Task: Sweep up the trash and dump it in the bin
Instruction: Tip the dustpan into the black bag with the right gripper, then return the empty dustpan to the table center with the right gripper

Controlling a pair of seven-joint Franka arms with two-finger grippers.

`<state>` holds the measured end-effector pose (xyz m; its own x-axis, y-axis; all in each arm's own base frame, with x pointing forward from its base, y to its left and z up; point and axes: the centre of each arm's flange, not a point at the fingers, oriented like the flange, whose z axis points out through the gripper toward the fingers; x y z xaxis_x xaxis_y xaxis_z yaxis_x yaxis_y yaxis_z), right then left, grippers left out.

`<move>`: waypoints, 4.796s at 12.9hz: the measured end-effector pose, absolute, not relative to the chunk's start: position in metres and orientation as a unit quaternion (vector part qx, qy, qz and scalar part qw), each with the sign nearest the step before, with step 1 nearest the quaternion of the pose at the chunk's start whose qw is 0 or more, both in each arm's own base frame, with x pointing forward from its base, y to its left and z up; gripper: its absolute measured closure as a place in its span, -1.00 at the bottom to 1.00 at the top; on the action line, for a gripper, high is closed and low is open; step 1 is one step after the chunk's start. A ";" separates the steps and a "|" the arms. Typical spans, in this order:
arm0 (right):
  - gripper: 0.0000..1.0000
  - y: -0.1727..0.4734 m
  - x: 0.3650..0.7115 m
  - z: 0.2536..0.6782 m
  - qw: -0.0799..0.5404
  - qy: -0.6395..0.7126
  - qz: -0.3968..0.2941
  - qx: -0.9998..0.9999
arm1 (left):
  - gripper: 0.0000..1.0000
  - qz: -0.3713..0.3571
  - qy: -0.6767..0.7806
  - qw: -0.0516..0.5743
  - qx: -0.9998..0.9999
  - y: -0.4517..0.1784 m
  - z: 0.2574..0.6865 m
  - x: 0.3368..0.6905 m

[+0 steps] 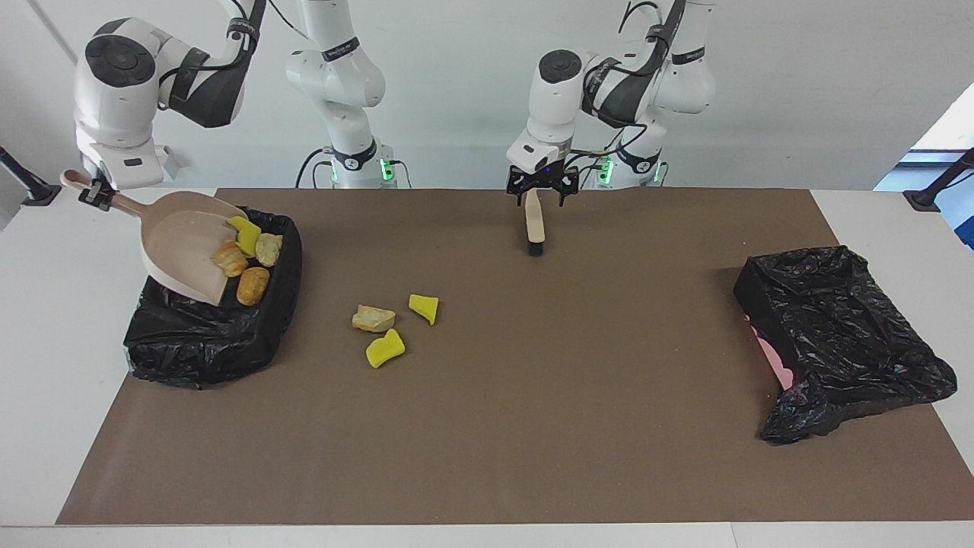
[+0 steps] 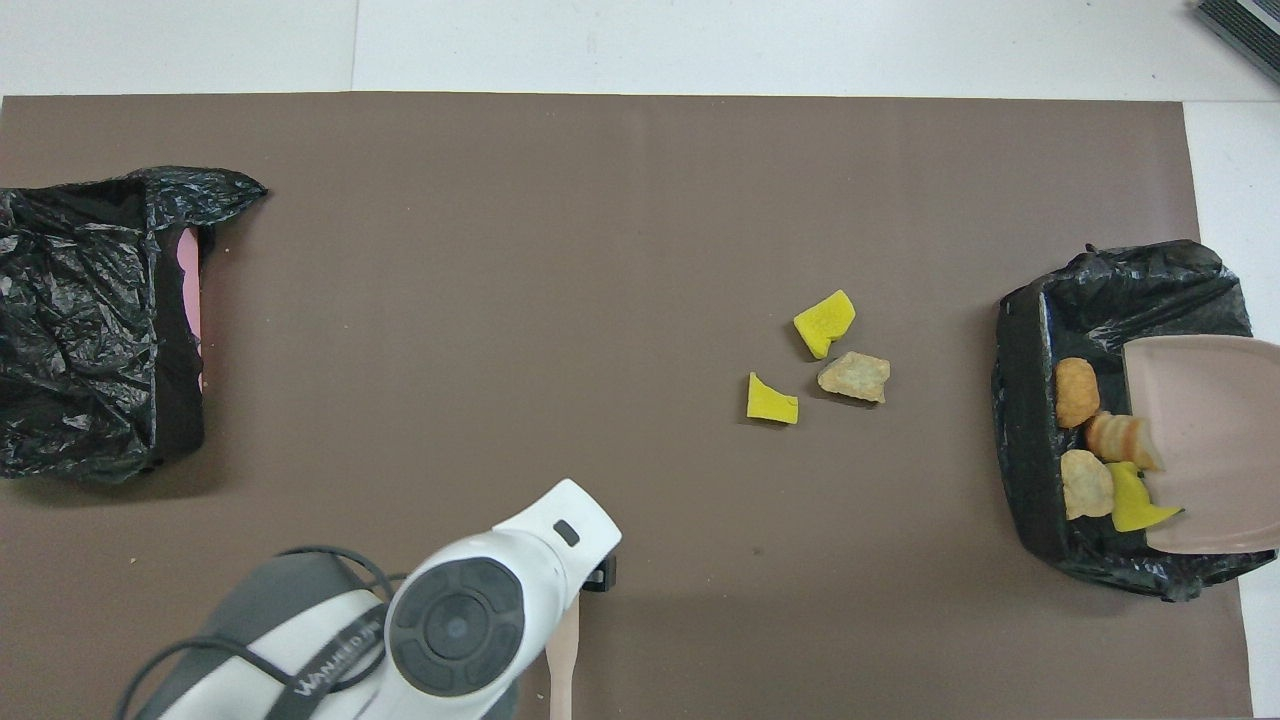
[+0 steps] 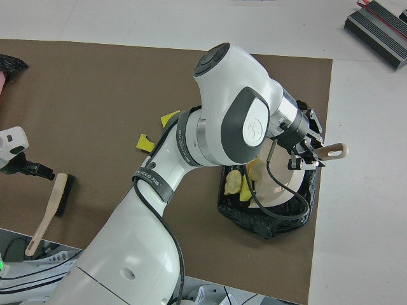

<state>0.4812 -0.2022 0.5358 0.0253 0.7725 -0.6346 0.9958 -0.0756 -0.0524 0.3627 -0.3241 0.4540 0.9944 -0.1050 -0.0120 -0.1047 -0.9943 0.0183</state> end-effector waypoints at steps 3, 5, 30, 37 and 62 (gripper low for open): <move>0.34 -0.206 0.478 0.541 0.230 0.646 -0.288 0.668 | -1.00 0.009 -0.079 0.016 0.997 -0.266 0.540 0.430; 0.34 -0.206 0.476 0.552 0.242 0.647 -0.293 0.661 | -1.00 0.025 -0.091 0.005 0.995 -0.239 0.586 0.456; 0.34 0.238 0.550 0.522 0.034 0.040 -0.024 0.998 | -1.00 -0.020 -0.099 -0.001 0.995 -0.069 0.717 0.490; 0.34 0.398 0.571 0.440 -0.057 -0.022 -0.014 0.998 | -1.00 -0.020 -0.099 -0.001 0.995 -0.068 0.717 0.490; -1.00 0.450 0.407 0.477 -0.040 0.066 -0.021 0.997 | -1.00 -0.022 -0.099 -0.001 0.995 -0.068 0.717 0.490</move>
